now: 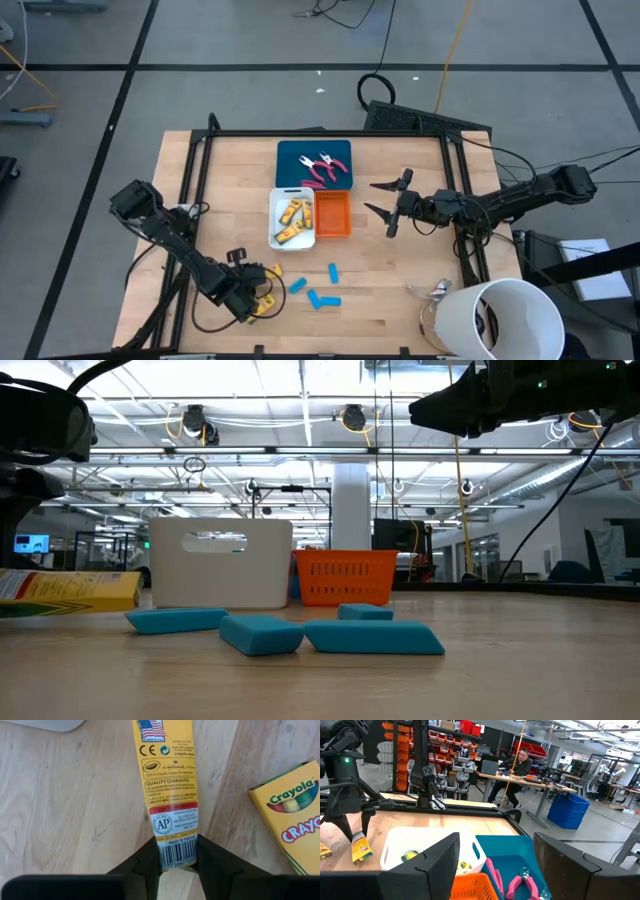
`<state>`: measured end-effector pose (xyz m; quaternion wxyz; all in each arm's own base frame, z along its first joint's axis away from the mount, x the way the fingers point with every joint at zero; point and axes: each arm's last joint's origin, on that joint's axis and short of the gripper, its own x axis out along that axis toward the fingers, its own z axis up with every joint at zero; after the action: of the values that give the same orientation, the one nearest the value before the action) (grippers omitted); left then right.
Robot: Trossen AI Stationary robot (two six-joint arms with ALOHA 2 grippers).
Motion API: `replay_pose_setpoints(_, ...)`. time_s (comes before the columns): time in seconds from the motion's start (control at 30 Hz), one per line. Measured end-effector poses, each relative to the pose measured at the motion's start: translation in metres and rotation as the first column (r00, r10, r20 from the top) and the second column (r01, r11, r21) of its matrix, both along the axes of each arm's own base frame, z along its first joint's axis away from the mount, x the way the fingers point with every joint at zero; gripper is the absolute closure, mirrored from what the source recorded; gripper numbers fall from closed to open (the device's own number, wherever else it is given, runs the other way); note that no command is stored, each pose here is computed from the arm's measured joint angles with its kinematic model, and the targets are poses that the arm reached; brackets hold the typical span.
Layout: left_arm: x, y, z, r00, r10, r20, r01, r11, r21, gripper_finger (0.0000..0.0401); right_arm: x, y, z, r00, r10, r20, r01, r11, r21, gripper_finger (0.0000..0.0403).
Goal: Pick & Place School Supplies
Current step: Put the yellow crayon box into the white bin
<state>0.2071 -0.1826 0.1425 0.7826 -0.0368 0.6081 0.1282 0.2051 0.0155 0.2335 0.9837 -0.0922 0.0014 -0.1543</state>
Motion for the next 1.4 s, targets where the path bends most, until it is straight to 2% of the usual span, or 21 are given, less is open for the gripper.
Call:
replay_pose_setpoints(0.33, 0.000, 0.000, -0.001, 0.996, 0.083, 0.020, -0.082, 0.996, -0.018, 0.0242, 0.000, 0.000, 0.000, 1.000, 0.001, 0.000, -0.001, 1.000, 0.000, 0.0156)
replay_pose_setpoints(0.63, 0.004, 0.005, -0.001, 0.990, 0.137, 0.015, -0.136, 0.990, -0.036, 0.0144, 0.000, 0.000, 0.000, 1.000, 0.001, 0.000, -0.001, 1.000, 0.000, 0.0156)
replay_pose_setpoints(0.8, 0.012, 0.014, -0.001, 0.986, 0.160, 0.039, -0.160, 0.987, -0.010, 0.0111, 0.000, 0.000, 0.000, 1.000, 0.001, 0.000, -0.001, 1.000, 0.000, 0.0156)
replay_pose_setpoints(0.97, 0.019, 0.022, 0.000, 0.988, 0.150, 0.047, -0.150, 0.989, -0.004, 0.0103, 0.000, 0.000, 0.000, 1.000, 0.001, 0.000, -0.001, 1.000, 0.000, 0.0156)
replay_pose_setpoints(1.27, 0.037, 0.024, 0.002, 0.991, 0.046, 0.129, -0.041, 0.998, -0.045, 0.0102, 0.000, 0.000, 0.000, 1.000, 0.001, 0.000, -0.001, 1.000, 0.000, 0.0156)
replay_pose_setpoints(1.4, 0.039, 0.030, 0.001, 0.991, 0.059, 0.119, -0.055, 0.998, -0.034, 0.0102, 0.000, 0.000, 0.000, 1.000, 0.001, -0.004, -0.001, 1.000, 0.000, 0.0156)
